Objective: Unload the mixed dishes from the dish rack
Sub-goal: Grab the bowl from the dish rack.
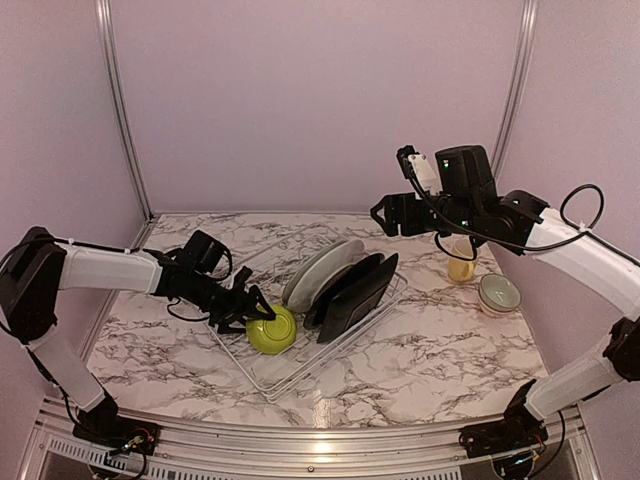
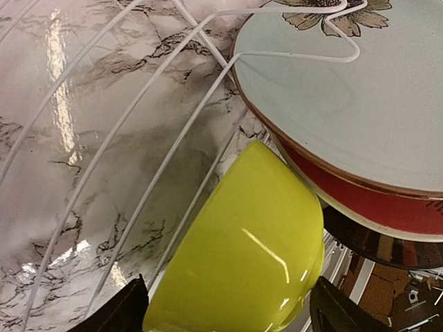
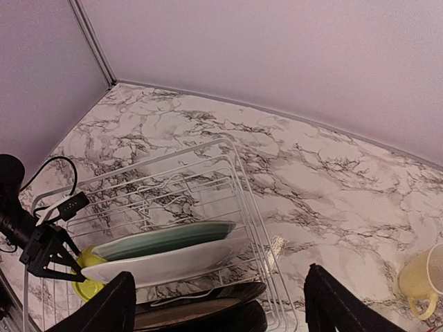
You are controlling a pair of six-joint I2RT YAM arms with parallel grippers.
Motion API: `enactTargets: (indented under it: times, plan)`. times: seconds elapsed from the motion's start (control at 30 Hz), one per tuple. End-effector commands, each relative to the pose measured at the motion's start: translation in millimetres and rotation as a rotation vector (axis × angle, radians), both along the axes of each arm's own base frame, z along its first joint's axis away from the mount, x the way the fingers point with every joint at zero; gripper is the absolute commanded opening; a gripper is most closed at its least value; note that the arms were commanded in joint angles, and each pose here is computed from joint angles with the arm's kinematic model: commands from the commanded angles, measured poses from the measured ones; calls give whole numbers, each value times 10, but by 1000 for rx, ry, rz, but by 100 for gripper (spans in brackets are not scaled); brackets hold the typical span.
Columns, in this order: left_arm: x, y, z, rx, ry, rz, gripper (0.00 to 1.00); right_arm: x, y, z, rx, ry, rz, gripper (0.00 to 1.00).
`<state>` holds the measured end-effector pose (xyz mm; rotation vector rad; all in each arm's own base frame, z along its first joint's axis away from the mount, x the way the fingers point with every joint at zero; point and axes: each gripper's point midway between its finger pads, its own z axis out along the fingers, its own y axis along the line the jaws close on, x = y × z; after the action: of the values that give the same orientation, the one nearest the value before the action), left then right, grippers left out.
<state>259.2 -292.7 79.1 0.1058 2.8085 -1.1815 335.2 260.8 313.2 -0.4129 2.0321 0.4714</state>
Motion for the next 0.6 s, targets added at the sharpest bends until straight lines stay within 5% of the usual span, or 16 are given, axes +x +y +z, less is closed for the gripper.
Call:
enactTargets:
  times: [0.0,0.57]
  plan:
    - [-43,-300,389,-238,-35,-60,79,-29,41,62,22,-9,16,80]
    - [-81,-277,384,-266,-37,-40,70,19,105,57,24,-2,24,80]
